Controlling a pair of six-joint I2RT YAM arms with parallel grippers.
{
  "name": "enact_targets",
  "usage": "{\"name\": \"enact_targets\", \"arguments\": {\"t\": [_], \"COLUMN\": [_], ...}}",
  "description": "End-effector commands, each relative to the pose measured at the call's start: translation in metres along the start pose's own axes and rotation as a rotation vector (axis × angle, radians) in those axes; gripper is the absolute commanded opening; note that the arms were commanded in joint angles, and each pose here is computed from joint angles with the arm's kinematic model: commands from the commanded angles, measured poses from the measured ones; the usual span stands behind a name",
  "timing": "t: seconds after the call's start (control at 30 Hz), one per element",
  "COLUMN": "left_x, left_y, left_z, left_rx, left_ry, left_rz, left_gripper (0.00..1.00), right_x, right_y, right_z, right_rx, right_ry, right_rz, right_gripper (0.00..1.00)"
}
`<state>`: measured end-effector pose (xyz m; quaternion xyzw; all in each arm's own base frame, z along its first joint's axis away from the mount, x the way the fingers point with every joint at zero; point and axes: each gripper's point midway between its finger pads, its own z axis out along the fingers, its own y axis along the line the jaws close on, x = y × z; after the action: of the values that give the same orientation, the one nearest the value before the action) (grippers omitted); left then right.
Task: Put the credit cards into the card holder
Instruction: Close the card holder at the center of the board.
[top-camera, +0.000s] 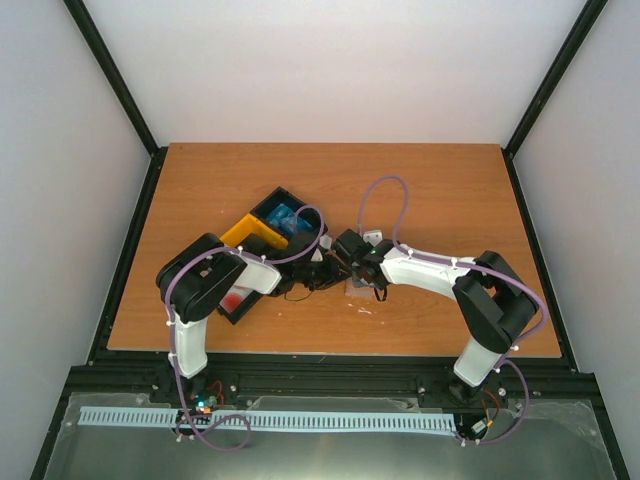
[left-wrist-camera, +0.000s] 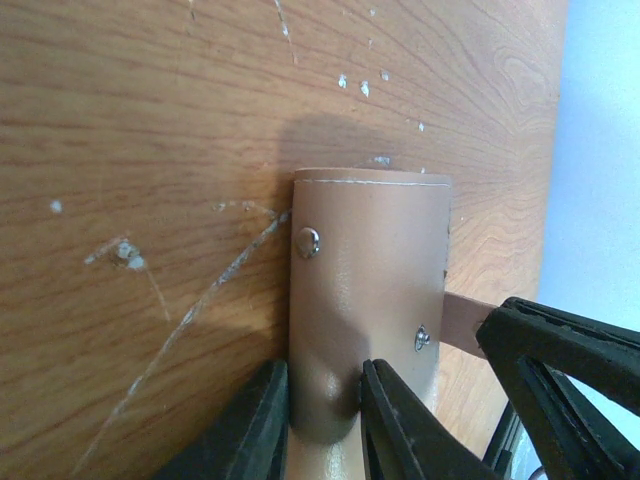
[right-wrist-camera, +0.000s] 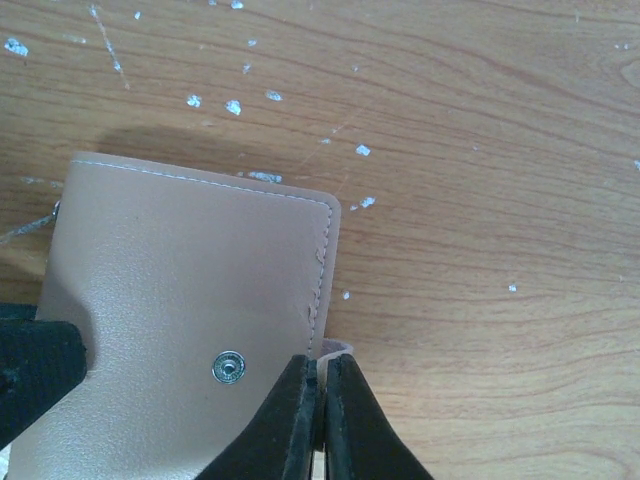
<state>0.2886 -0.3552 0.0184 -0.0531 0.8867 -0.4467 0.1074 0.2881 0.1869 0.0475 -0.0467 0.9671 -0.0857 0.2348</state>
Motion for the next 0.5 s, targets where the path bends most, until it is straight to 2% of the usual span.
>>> {"name": "enact_targets", "arguments": {"t": [0.0, 0.47], "left_x": [0.047, 0.048], "left_y": [0.099, 0.095], "left_z": [0.000, 0.001], "left_rx": [-0.317, -0.297], "left_ry": [0.103, 0.110], "left_rz": [-0.126, -0.119], "left_gripper": [0.22, 0.22], "right_x": [-0.007, -0.013], "right_y": [0.001, 0.022], "right_z": [-0.009, -0.001], "right_rx": [-0.009, -0.100], "right_ry": [-0.029, -0.051], "right_rz": [0.025, 0.074], "right_gripper": [0.03, 0.03]}}
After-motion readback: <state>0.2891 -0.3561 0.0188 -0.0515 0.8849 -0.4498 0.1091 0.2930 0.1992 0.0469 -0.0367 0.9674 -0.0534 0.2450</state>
